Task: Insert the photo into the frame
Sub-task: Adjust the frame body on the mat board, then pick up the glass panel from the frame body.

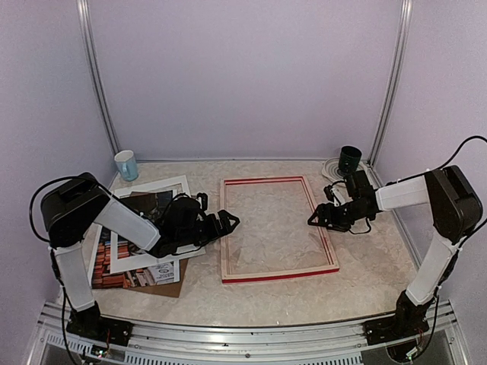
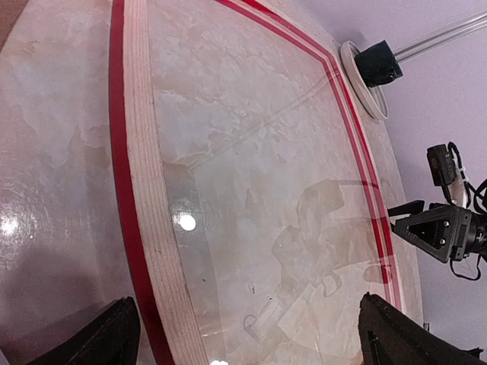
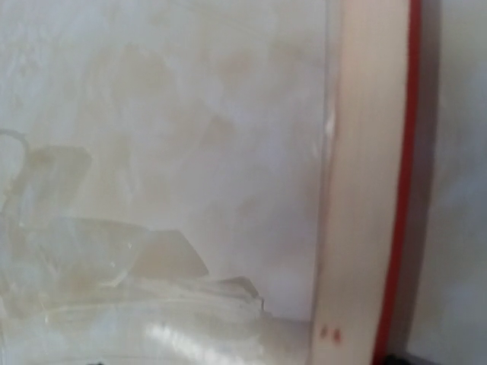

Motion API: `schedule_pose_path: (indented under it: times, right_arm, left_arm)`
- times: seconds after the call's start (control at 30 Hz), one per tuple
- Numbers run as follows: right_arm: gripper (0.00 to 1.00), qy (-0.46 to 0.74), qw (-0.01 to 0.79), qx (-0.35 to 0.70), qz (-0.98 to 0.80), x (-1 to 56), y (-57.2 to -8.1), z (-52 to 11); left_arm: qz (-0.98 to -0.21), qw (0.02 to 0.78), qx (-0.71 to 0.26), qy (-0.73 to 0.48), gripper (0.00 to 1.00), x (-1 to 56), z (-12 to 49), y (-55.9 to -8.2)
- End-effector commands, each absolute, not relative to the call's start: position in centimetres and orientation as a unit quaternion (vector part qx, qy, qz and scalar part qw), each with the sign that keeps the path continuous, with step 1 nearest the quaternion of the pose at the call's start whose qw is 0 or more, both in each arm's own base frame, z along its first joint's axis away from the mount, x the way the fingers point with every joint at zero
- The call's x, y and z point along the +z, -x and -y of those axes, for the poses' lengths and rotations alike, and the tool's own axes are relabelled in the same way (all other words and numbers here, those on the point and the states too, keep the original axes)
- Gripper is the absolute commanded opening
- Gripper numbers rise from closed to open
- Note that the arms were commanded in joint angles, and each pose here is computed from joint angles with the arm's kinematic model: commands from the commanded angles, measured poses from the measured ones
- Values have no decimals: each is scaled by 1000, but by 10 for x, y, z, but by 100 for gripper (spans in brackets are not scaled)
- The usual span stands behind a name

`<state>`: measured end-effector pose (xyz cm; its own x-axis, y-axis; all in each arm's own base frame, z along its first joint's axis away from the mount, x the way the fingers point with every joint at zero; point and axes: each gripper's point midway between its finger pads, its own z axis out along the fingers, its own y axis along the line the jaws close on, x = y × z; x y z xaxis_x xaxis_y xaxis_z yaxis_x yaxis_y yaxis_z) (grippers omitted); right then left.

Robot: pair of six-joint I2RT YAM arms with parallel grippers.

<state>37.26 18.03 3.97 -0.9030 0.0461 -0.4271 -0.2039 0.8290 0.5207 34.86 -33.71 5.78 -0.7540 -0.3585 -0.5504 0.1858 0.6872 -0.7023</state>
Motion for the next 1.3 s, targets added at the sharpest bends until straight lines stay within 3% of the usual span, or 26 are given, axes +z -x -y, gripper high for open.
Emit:
schedule_pose_path:
  times: [0.0,0.53,1.27]
  right_arm:
    - [79,27,154,254,-954,21,-335,-169]
    - [78,21,168,271,-947,67,-280,-161]
    - [76,34,135,294,-946,54,-255,-176]
  left_arm:
    - [-856,344,-381,60,99,53,337,-351]
    - [-846,385,-367,35,99,81,340,-345]
    - [-848,376,-372,33,99,74,342,-339]
